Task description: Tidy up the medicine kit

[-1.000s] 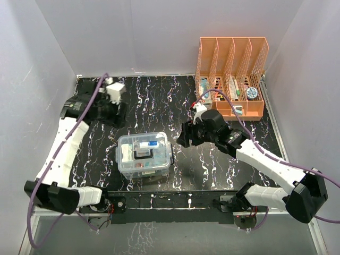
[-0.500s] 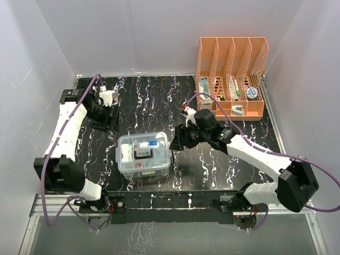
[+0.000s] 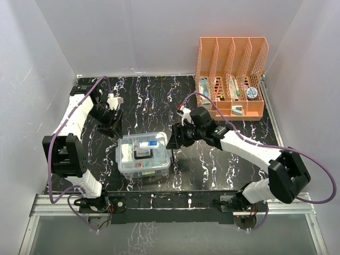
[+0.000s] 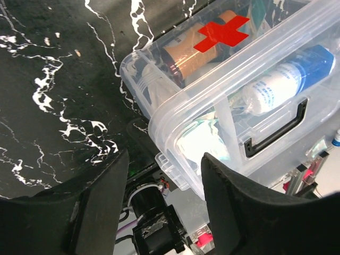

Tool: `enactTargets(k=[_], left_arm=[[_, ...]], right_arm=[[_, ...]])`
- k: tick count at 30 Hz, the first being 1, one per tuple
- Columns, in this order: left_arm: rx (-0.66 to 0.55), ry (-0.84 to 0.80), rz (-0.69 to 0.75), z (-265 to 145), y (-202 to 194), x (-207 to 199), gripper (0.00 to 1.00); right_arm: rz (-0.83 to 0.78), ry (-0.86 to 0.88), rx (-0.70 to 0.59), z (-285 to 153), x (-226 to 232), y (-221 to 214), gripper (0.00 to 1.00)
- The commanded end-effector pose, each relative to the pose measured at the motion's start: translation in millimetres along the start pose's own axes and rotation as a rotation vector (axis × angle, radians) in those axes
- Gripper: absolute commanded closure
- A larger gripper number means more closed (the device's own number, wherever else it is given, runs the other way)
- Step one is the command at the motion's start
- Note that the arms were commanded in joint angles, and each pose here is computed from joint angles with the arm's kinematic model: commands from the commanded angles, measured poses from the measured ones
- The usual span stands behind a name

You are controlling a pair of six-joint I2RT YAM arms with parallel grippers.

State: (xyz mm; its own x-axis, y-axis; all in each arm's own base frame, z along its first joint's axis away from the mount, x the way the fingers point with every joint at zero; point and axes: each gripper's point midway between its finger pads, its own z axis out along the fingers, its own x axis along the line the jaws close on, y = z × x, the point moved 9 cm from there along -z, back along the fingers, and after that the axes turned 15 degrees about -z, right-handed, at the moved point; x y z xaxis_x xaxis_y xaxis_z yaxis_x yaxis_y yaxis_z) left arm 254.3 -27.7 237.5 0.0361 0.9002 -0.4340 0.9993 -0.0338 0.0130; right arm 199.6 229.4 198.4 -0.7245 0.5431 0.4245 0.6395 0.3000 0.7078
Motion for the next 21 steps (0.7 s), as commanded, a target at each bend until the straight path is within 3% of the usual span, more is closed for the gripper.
enactTargets(k=[1, 10, 16, 21], left_arm=[[0.049, -0.082, 0.014, -0.4, -2.1, -4.9, 0.46], [0.099, -0.101, 0.032, 7.8, -2.5, -0.5, 0.52], [0.13, -0.148, 0.037, 12.7, 1.5, -2.8, 0.84], [0.143, -0.164, 0.048, 14.2, 2.4, -5.9, 0.98]], right_arm=[[-0.05, 0.073, -0.077, 4.9, 6.2, 29.0, 0.43], [-0.056, 0.109, -0.055, 13.8, 4.7, 31.9, 0.49], [-0.054, 0.146, -0.042, 19.0, 5.2, 35.0, 0.76], [-0.066, 0.146, -0.041, 18.3, 5.7, 39.3, 0.84]])
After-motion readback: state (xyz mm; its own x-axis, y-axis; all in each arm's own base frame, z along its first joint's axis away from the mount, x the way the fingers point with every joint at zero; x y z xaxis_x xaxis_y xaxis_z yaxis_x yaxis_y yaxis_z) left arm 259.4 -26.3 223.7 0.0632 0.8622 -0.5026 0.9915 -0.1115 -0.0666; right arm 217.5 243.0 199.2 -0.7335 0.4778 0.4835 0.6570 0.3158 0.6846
